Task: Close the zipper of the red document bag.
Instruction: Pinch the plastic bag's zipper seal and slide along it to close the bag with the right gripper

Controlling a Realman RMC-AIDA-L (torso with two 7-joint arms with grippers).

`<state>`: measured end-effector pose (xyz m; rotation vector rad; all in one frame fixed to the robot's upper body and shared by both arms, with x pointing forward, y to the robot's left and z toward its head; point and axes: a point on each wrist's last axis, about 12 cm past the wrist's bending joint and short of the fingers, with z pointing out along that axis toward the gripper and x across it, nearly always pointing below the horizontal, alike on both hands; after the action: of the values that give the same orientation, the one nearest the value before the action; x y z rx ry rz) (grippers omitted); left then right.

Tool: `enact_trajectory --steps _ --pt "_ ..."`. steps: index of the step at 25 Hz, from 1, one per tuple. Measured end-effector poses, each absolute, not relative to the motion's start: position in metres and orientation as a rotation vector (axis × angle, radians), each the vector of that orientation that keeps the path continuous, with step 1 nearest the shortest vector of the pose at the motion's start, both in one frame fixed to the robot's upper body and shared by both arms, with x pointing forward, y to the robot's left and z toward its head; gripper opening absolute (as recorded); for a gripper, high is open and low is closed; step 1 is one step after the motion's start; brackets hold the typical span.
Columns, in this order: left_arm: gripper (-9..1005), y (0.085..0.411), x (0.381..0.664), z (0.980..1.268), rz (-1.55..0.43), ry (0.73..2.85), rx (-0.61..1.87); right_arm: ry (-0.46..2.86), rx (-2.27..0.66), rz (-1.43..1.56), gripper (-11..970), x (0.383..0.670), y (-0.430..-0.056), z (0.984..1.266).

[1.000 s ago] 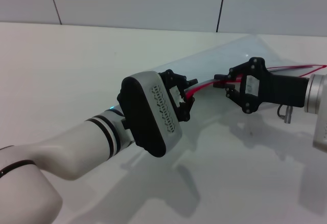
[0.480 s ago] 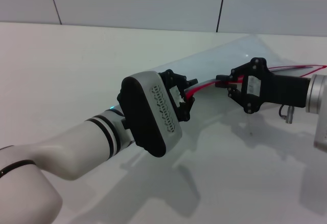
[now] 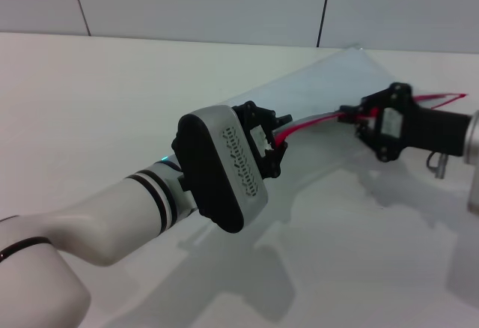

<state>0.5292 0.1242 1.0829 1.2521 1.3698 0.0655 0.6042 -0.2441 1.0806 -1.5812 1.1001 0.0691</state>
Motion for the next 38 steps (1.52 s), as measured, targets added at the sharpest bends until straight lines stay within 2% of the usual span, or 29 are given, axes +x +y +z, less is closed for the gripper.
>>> enact_trajectory --steps 22,29,35,38 --pt "53 0.126 0.527 1.083 0.075 1.351 1.269 1.477 -1.197 -0.337 59 0.602 -0.338 1.068" --pt "53 0.128 0.527 1.081 0.076 1.319 1.232 1.570 -0.994 -0.405 60 0.599 -0.359 1.067" --pt "40 0.133 0.527 1.078 0.079 1.278 1.174 1.605 -0.848 -0.368 77 0.592 -0.360 1.059" --pt "68 0.136 0.530 1.079 0.076 1.279 1.119 1.606 -0.735 -0.322 202 0.587 -0.358 1.056"
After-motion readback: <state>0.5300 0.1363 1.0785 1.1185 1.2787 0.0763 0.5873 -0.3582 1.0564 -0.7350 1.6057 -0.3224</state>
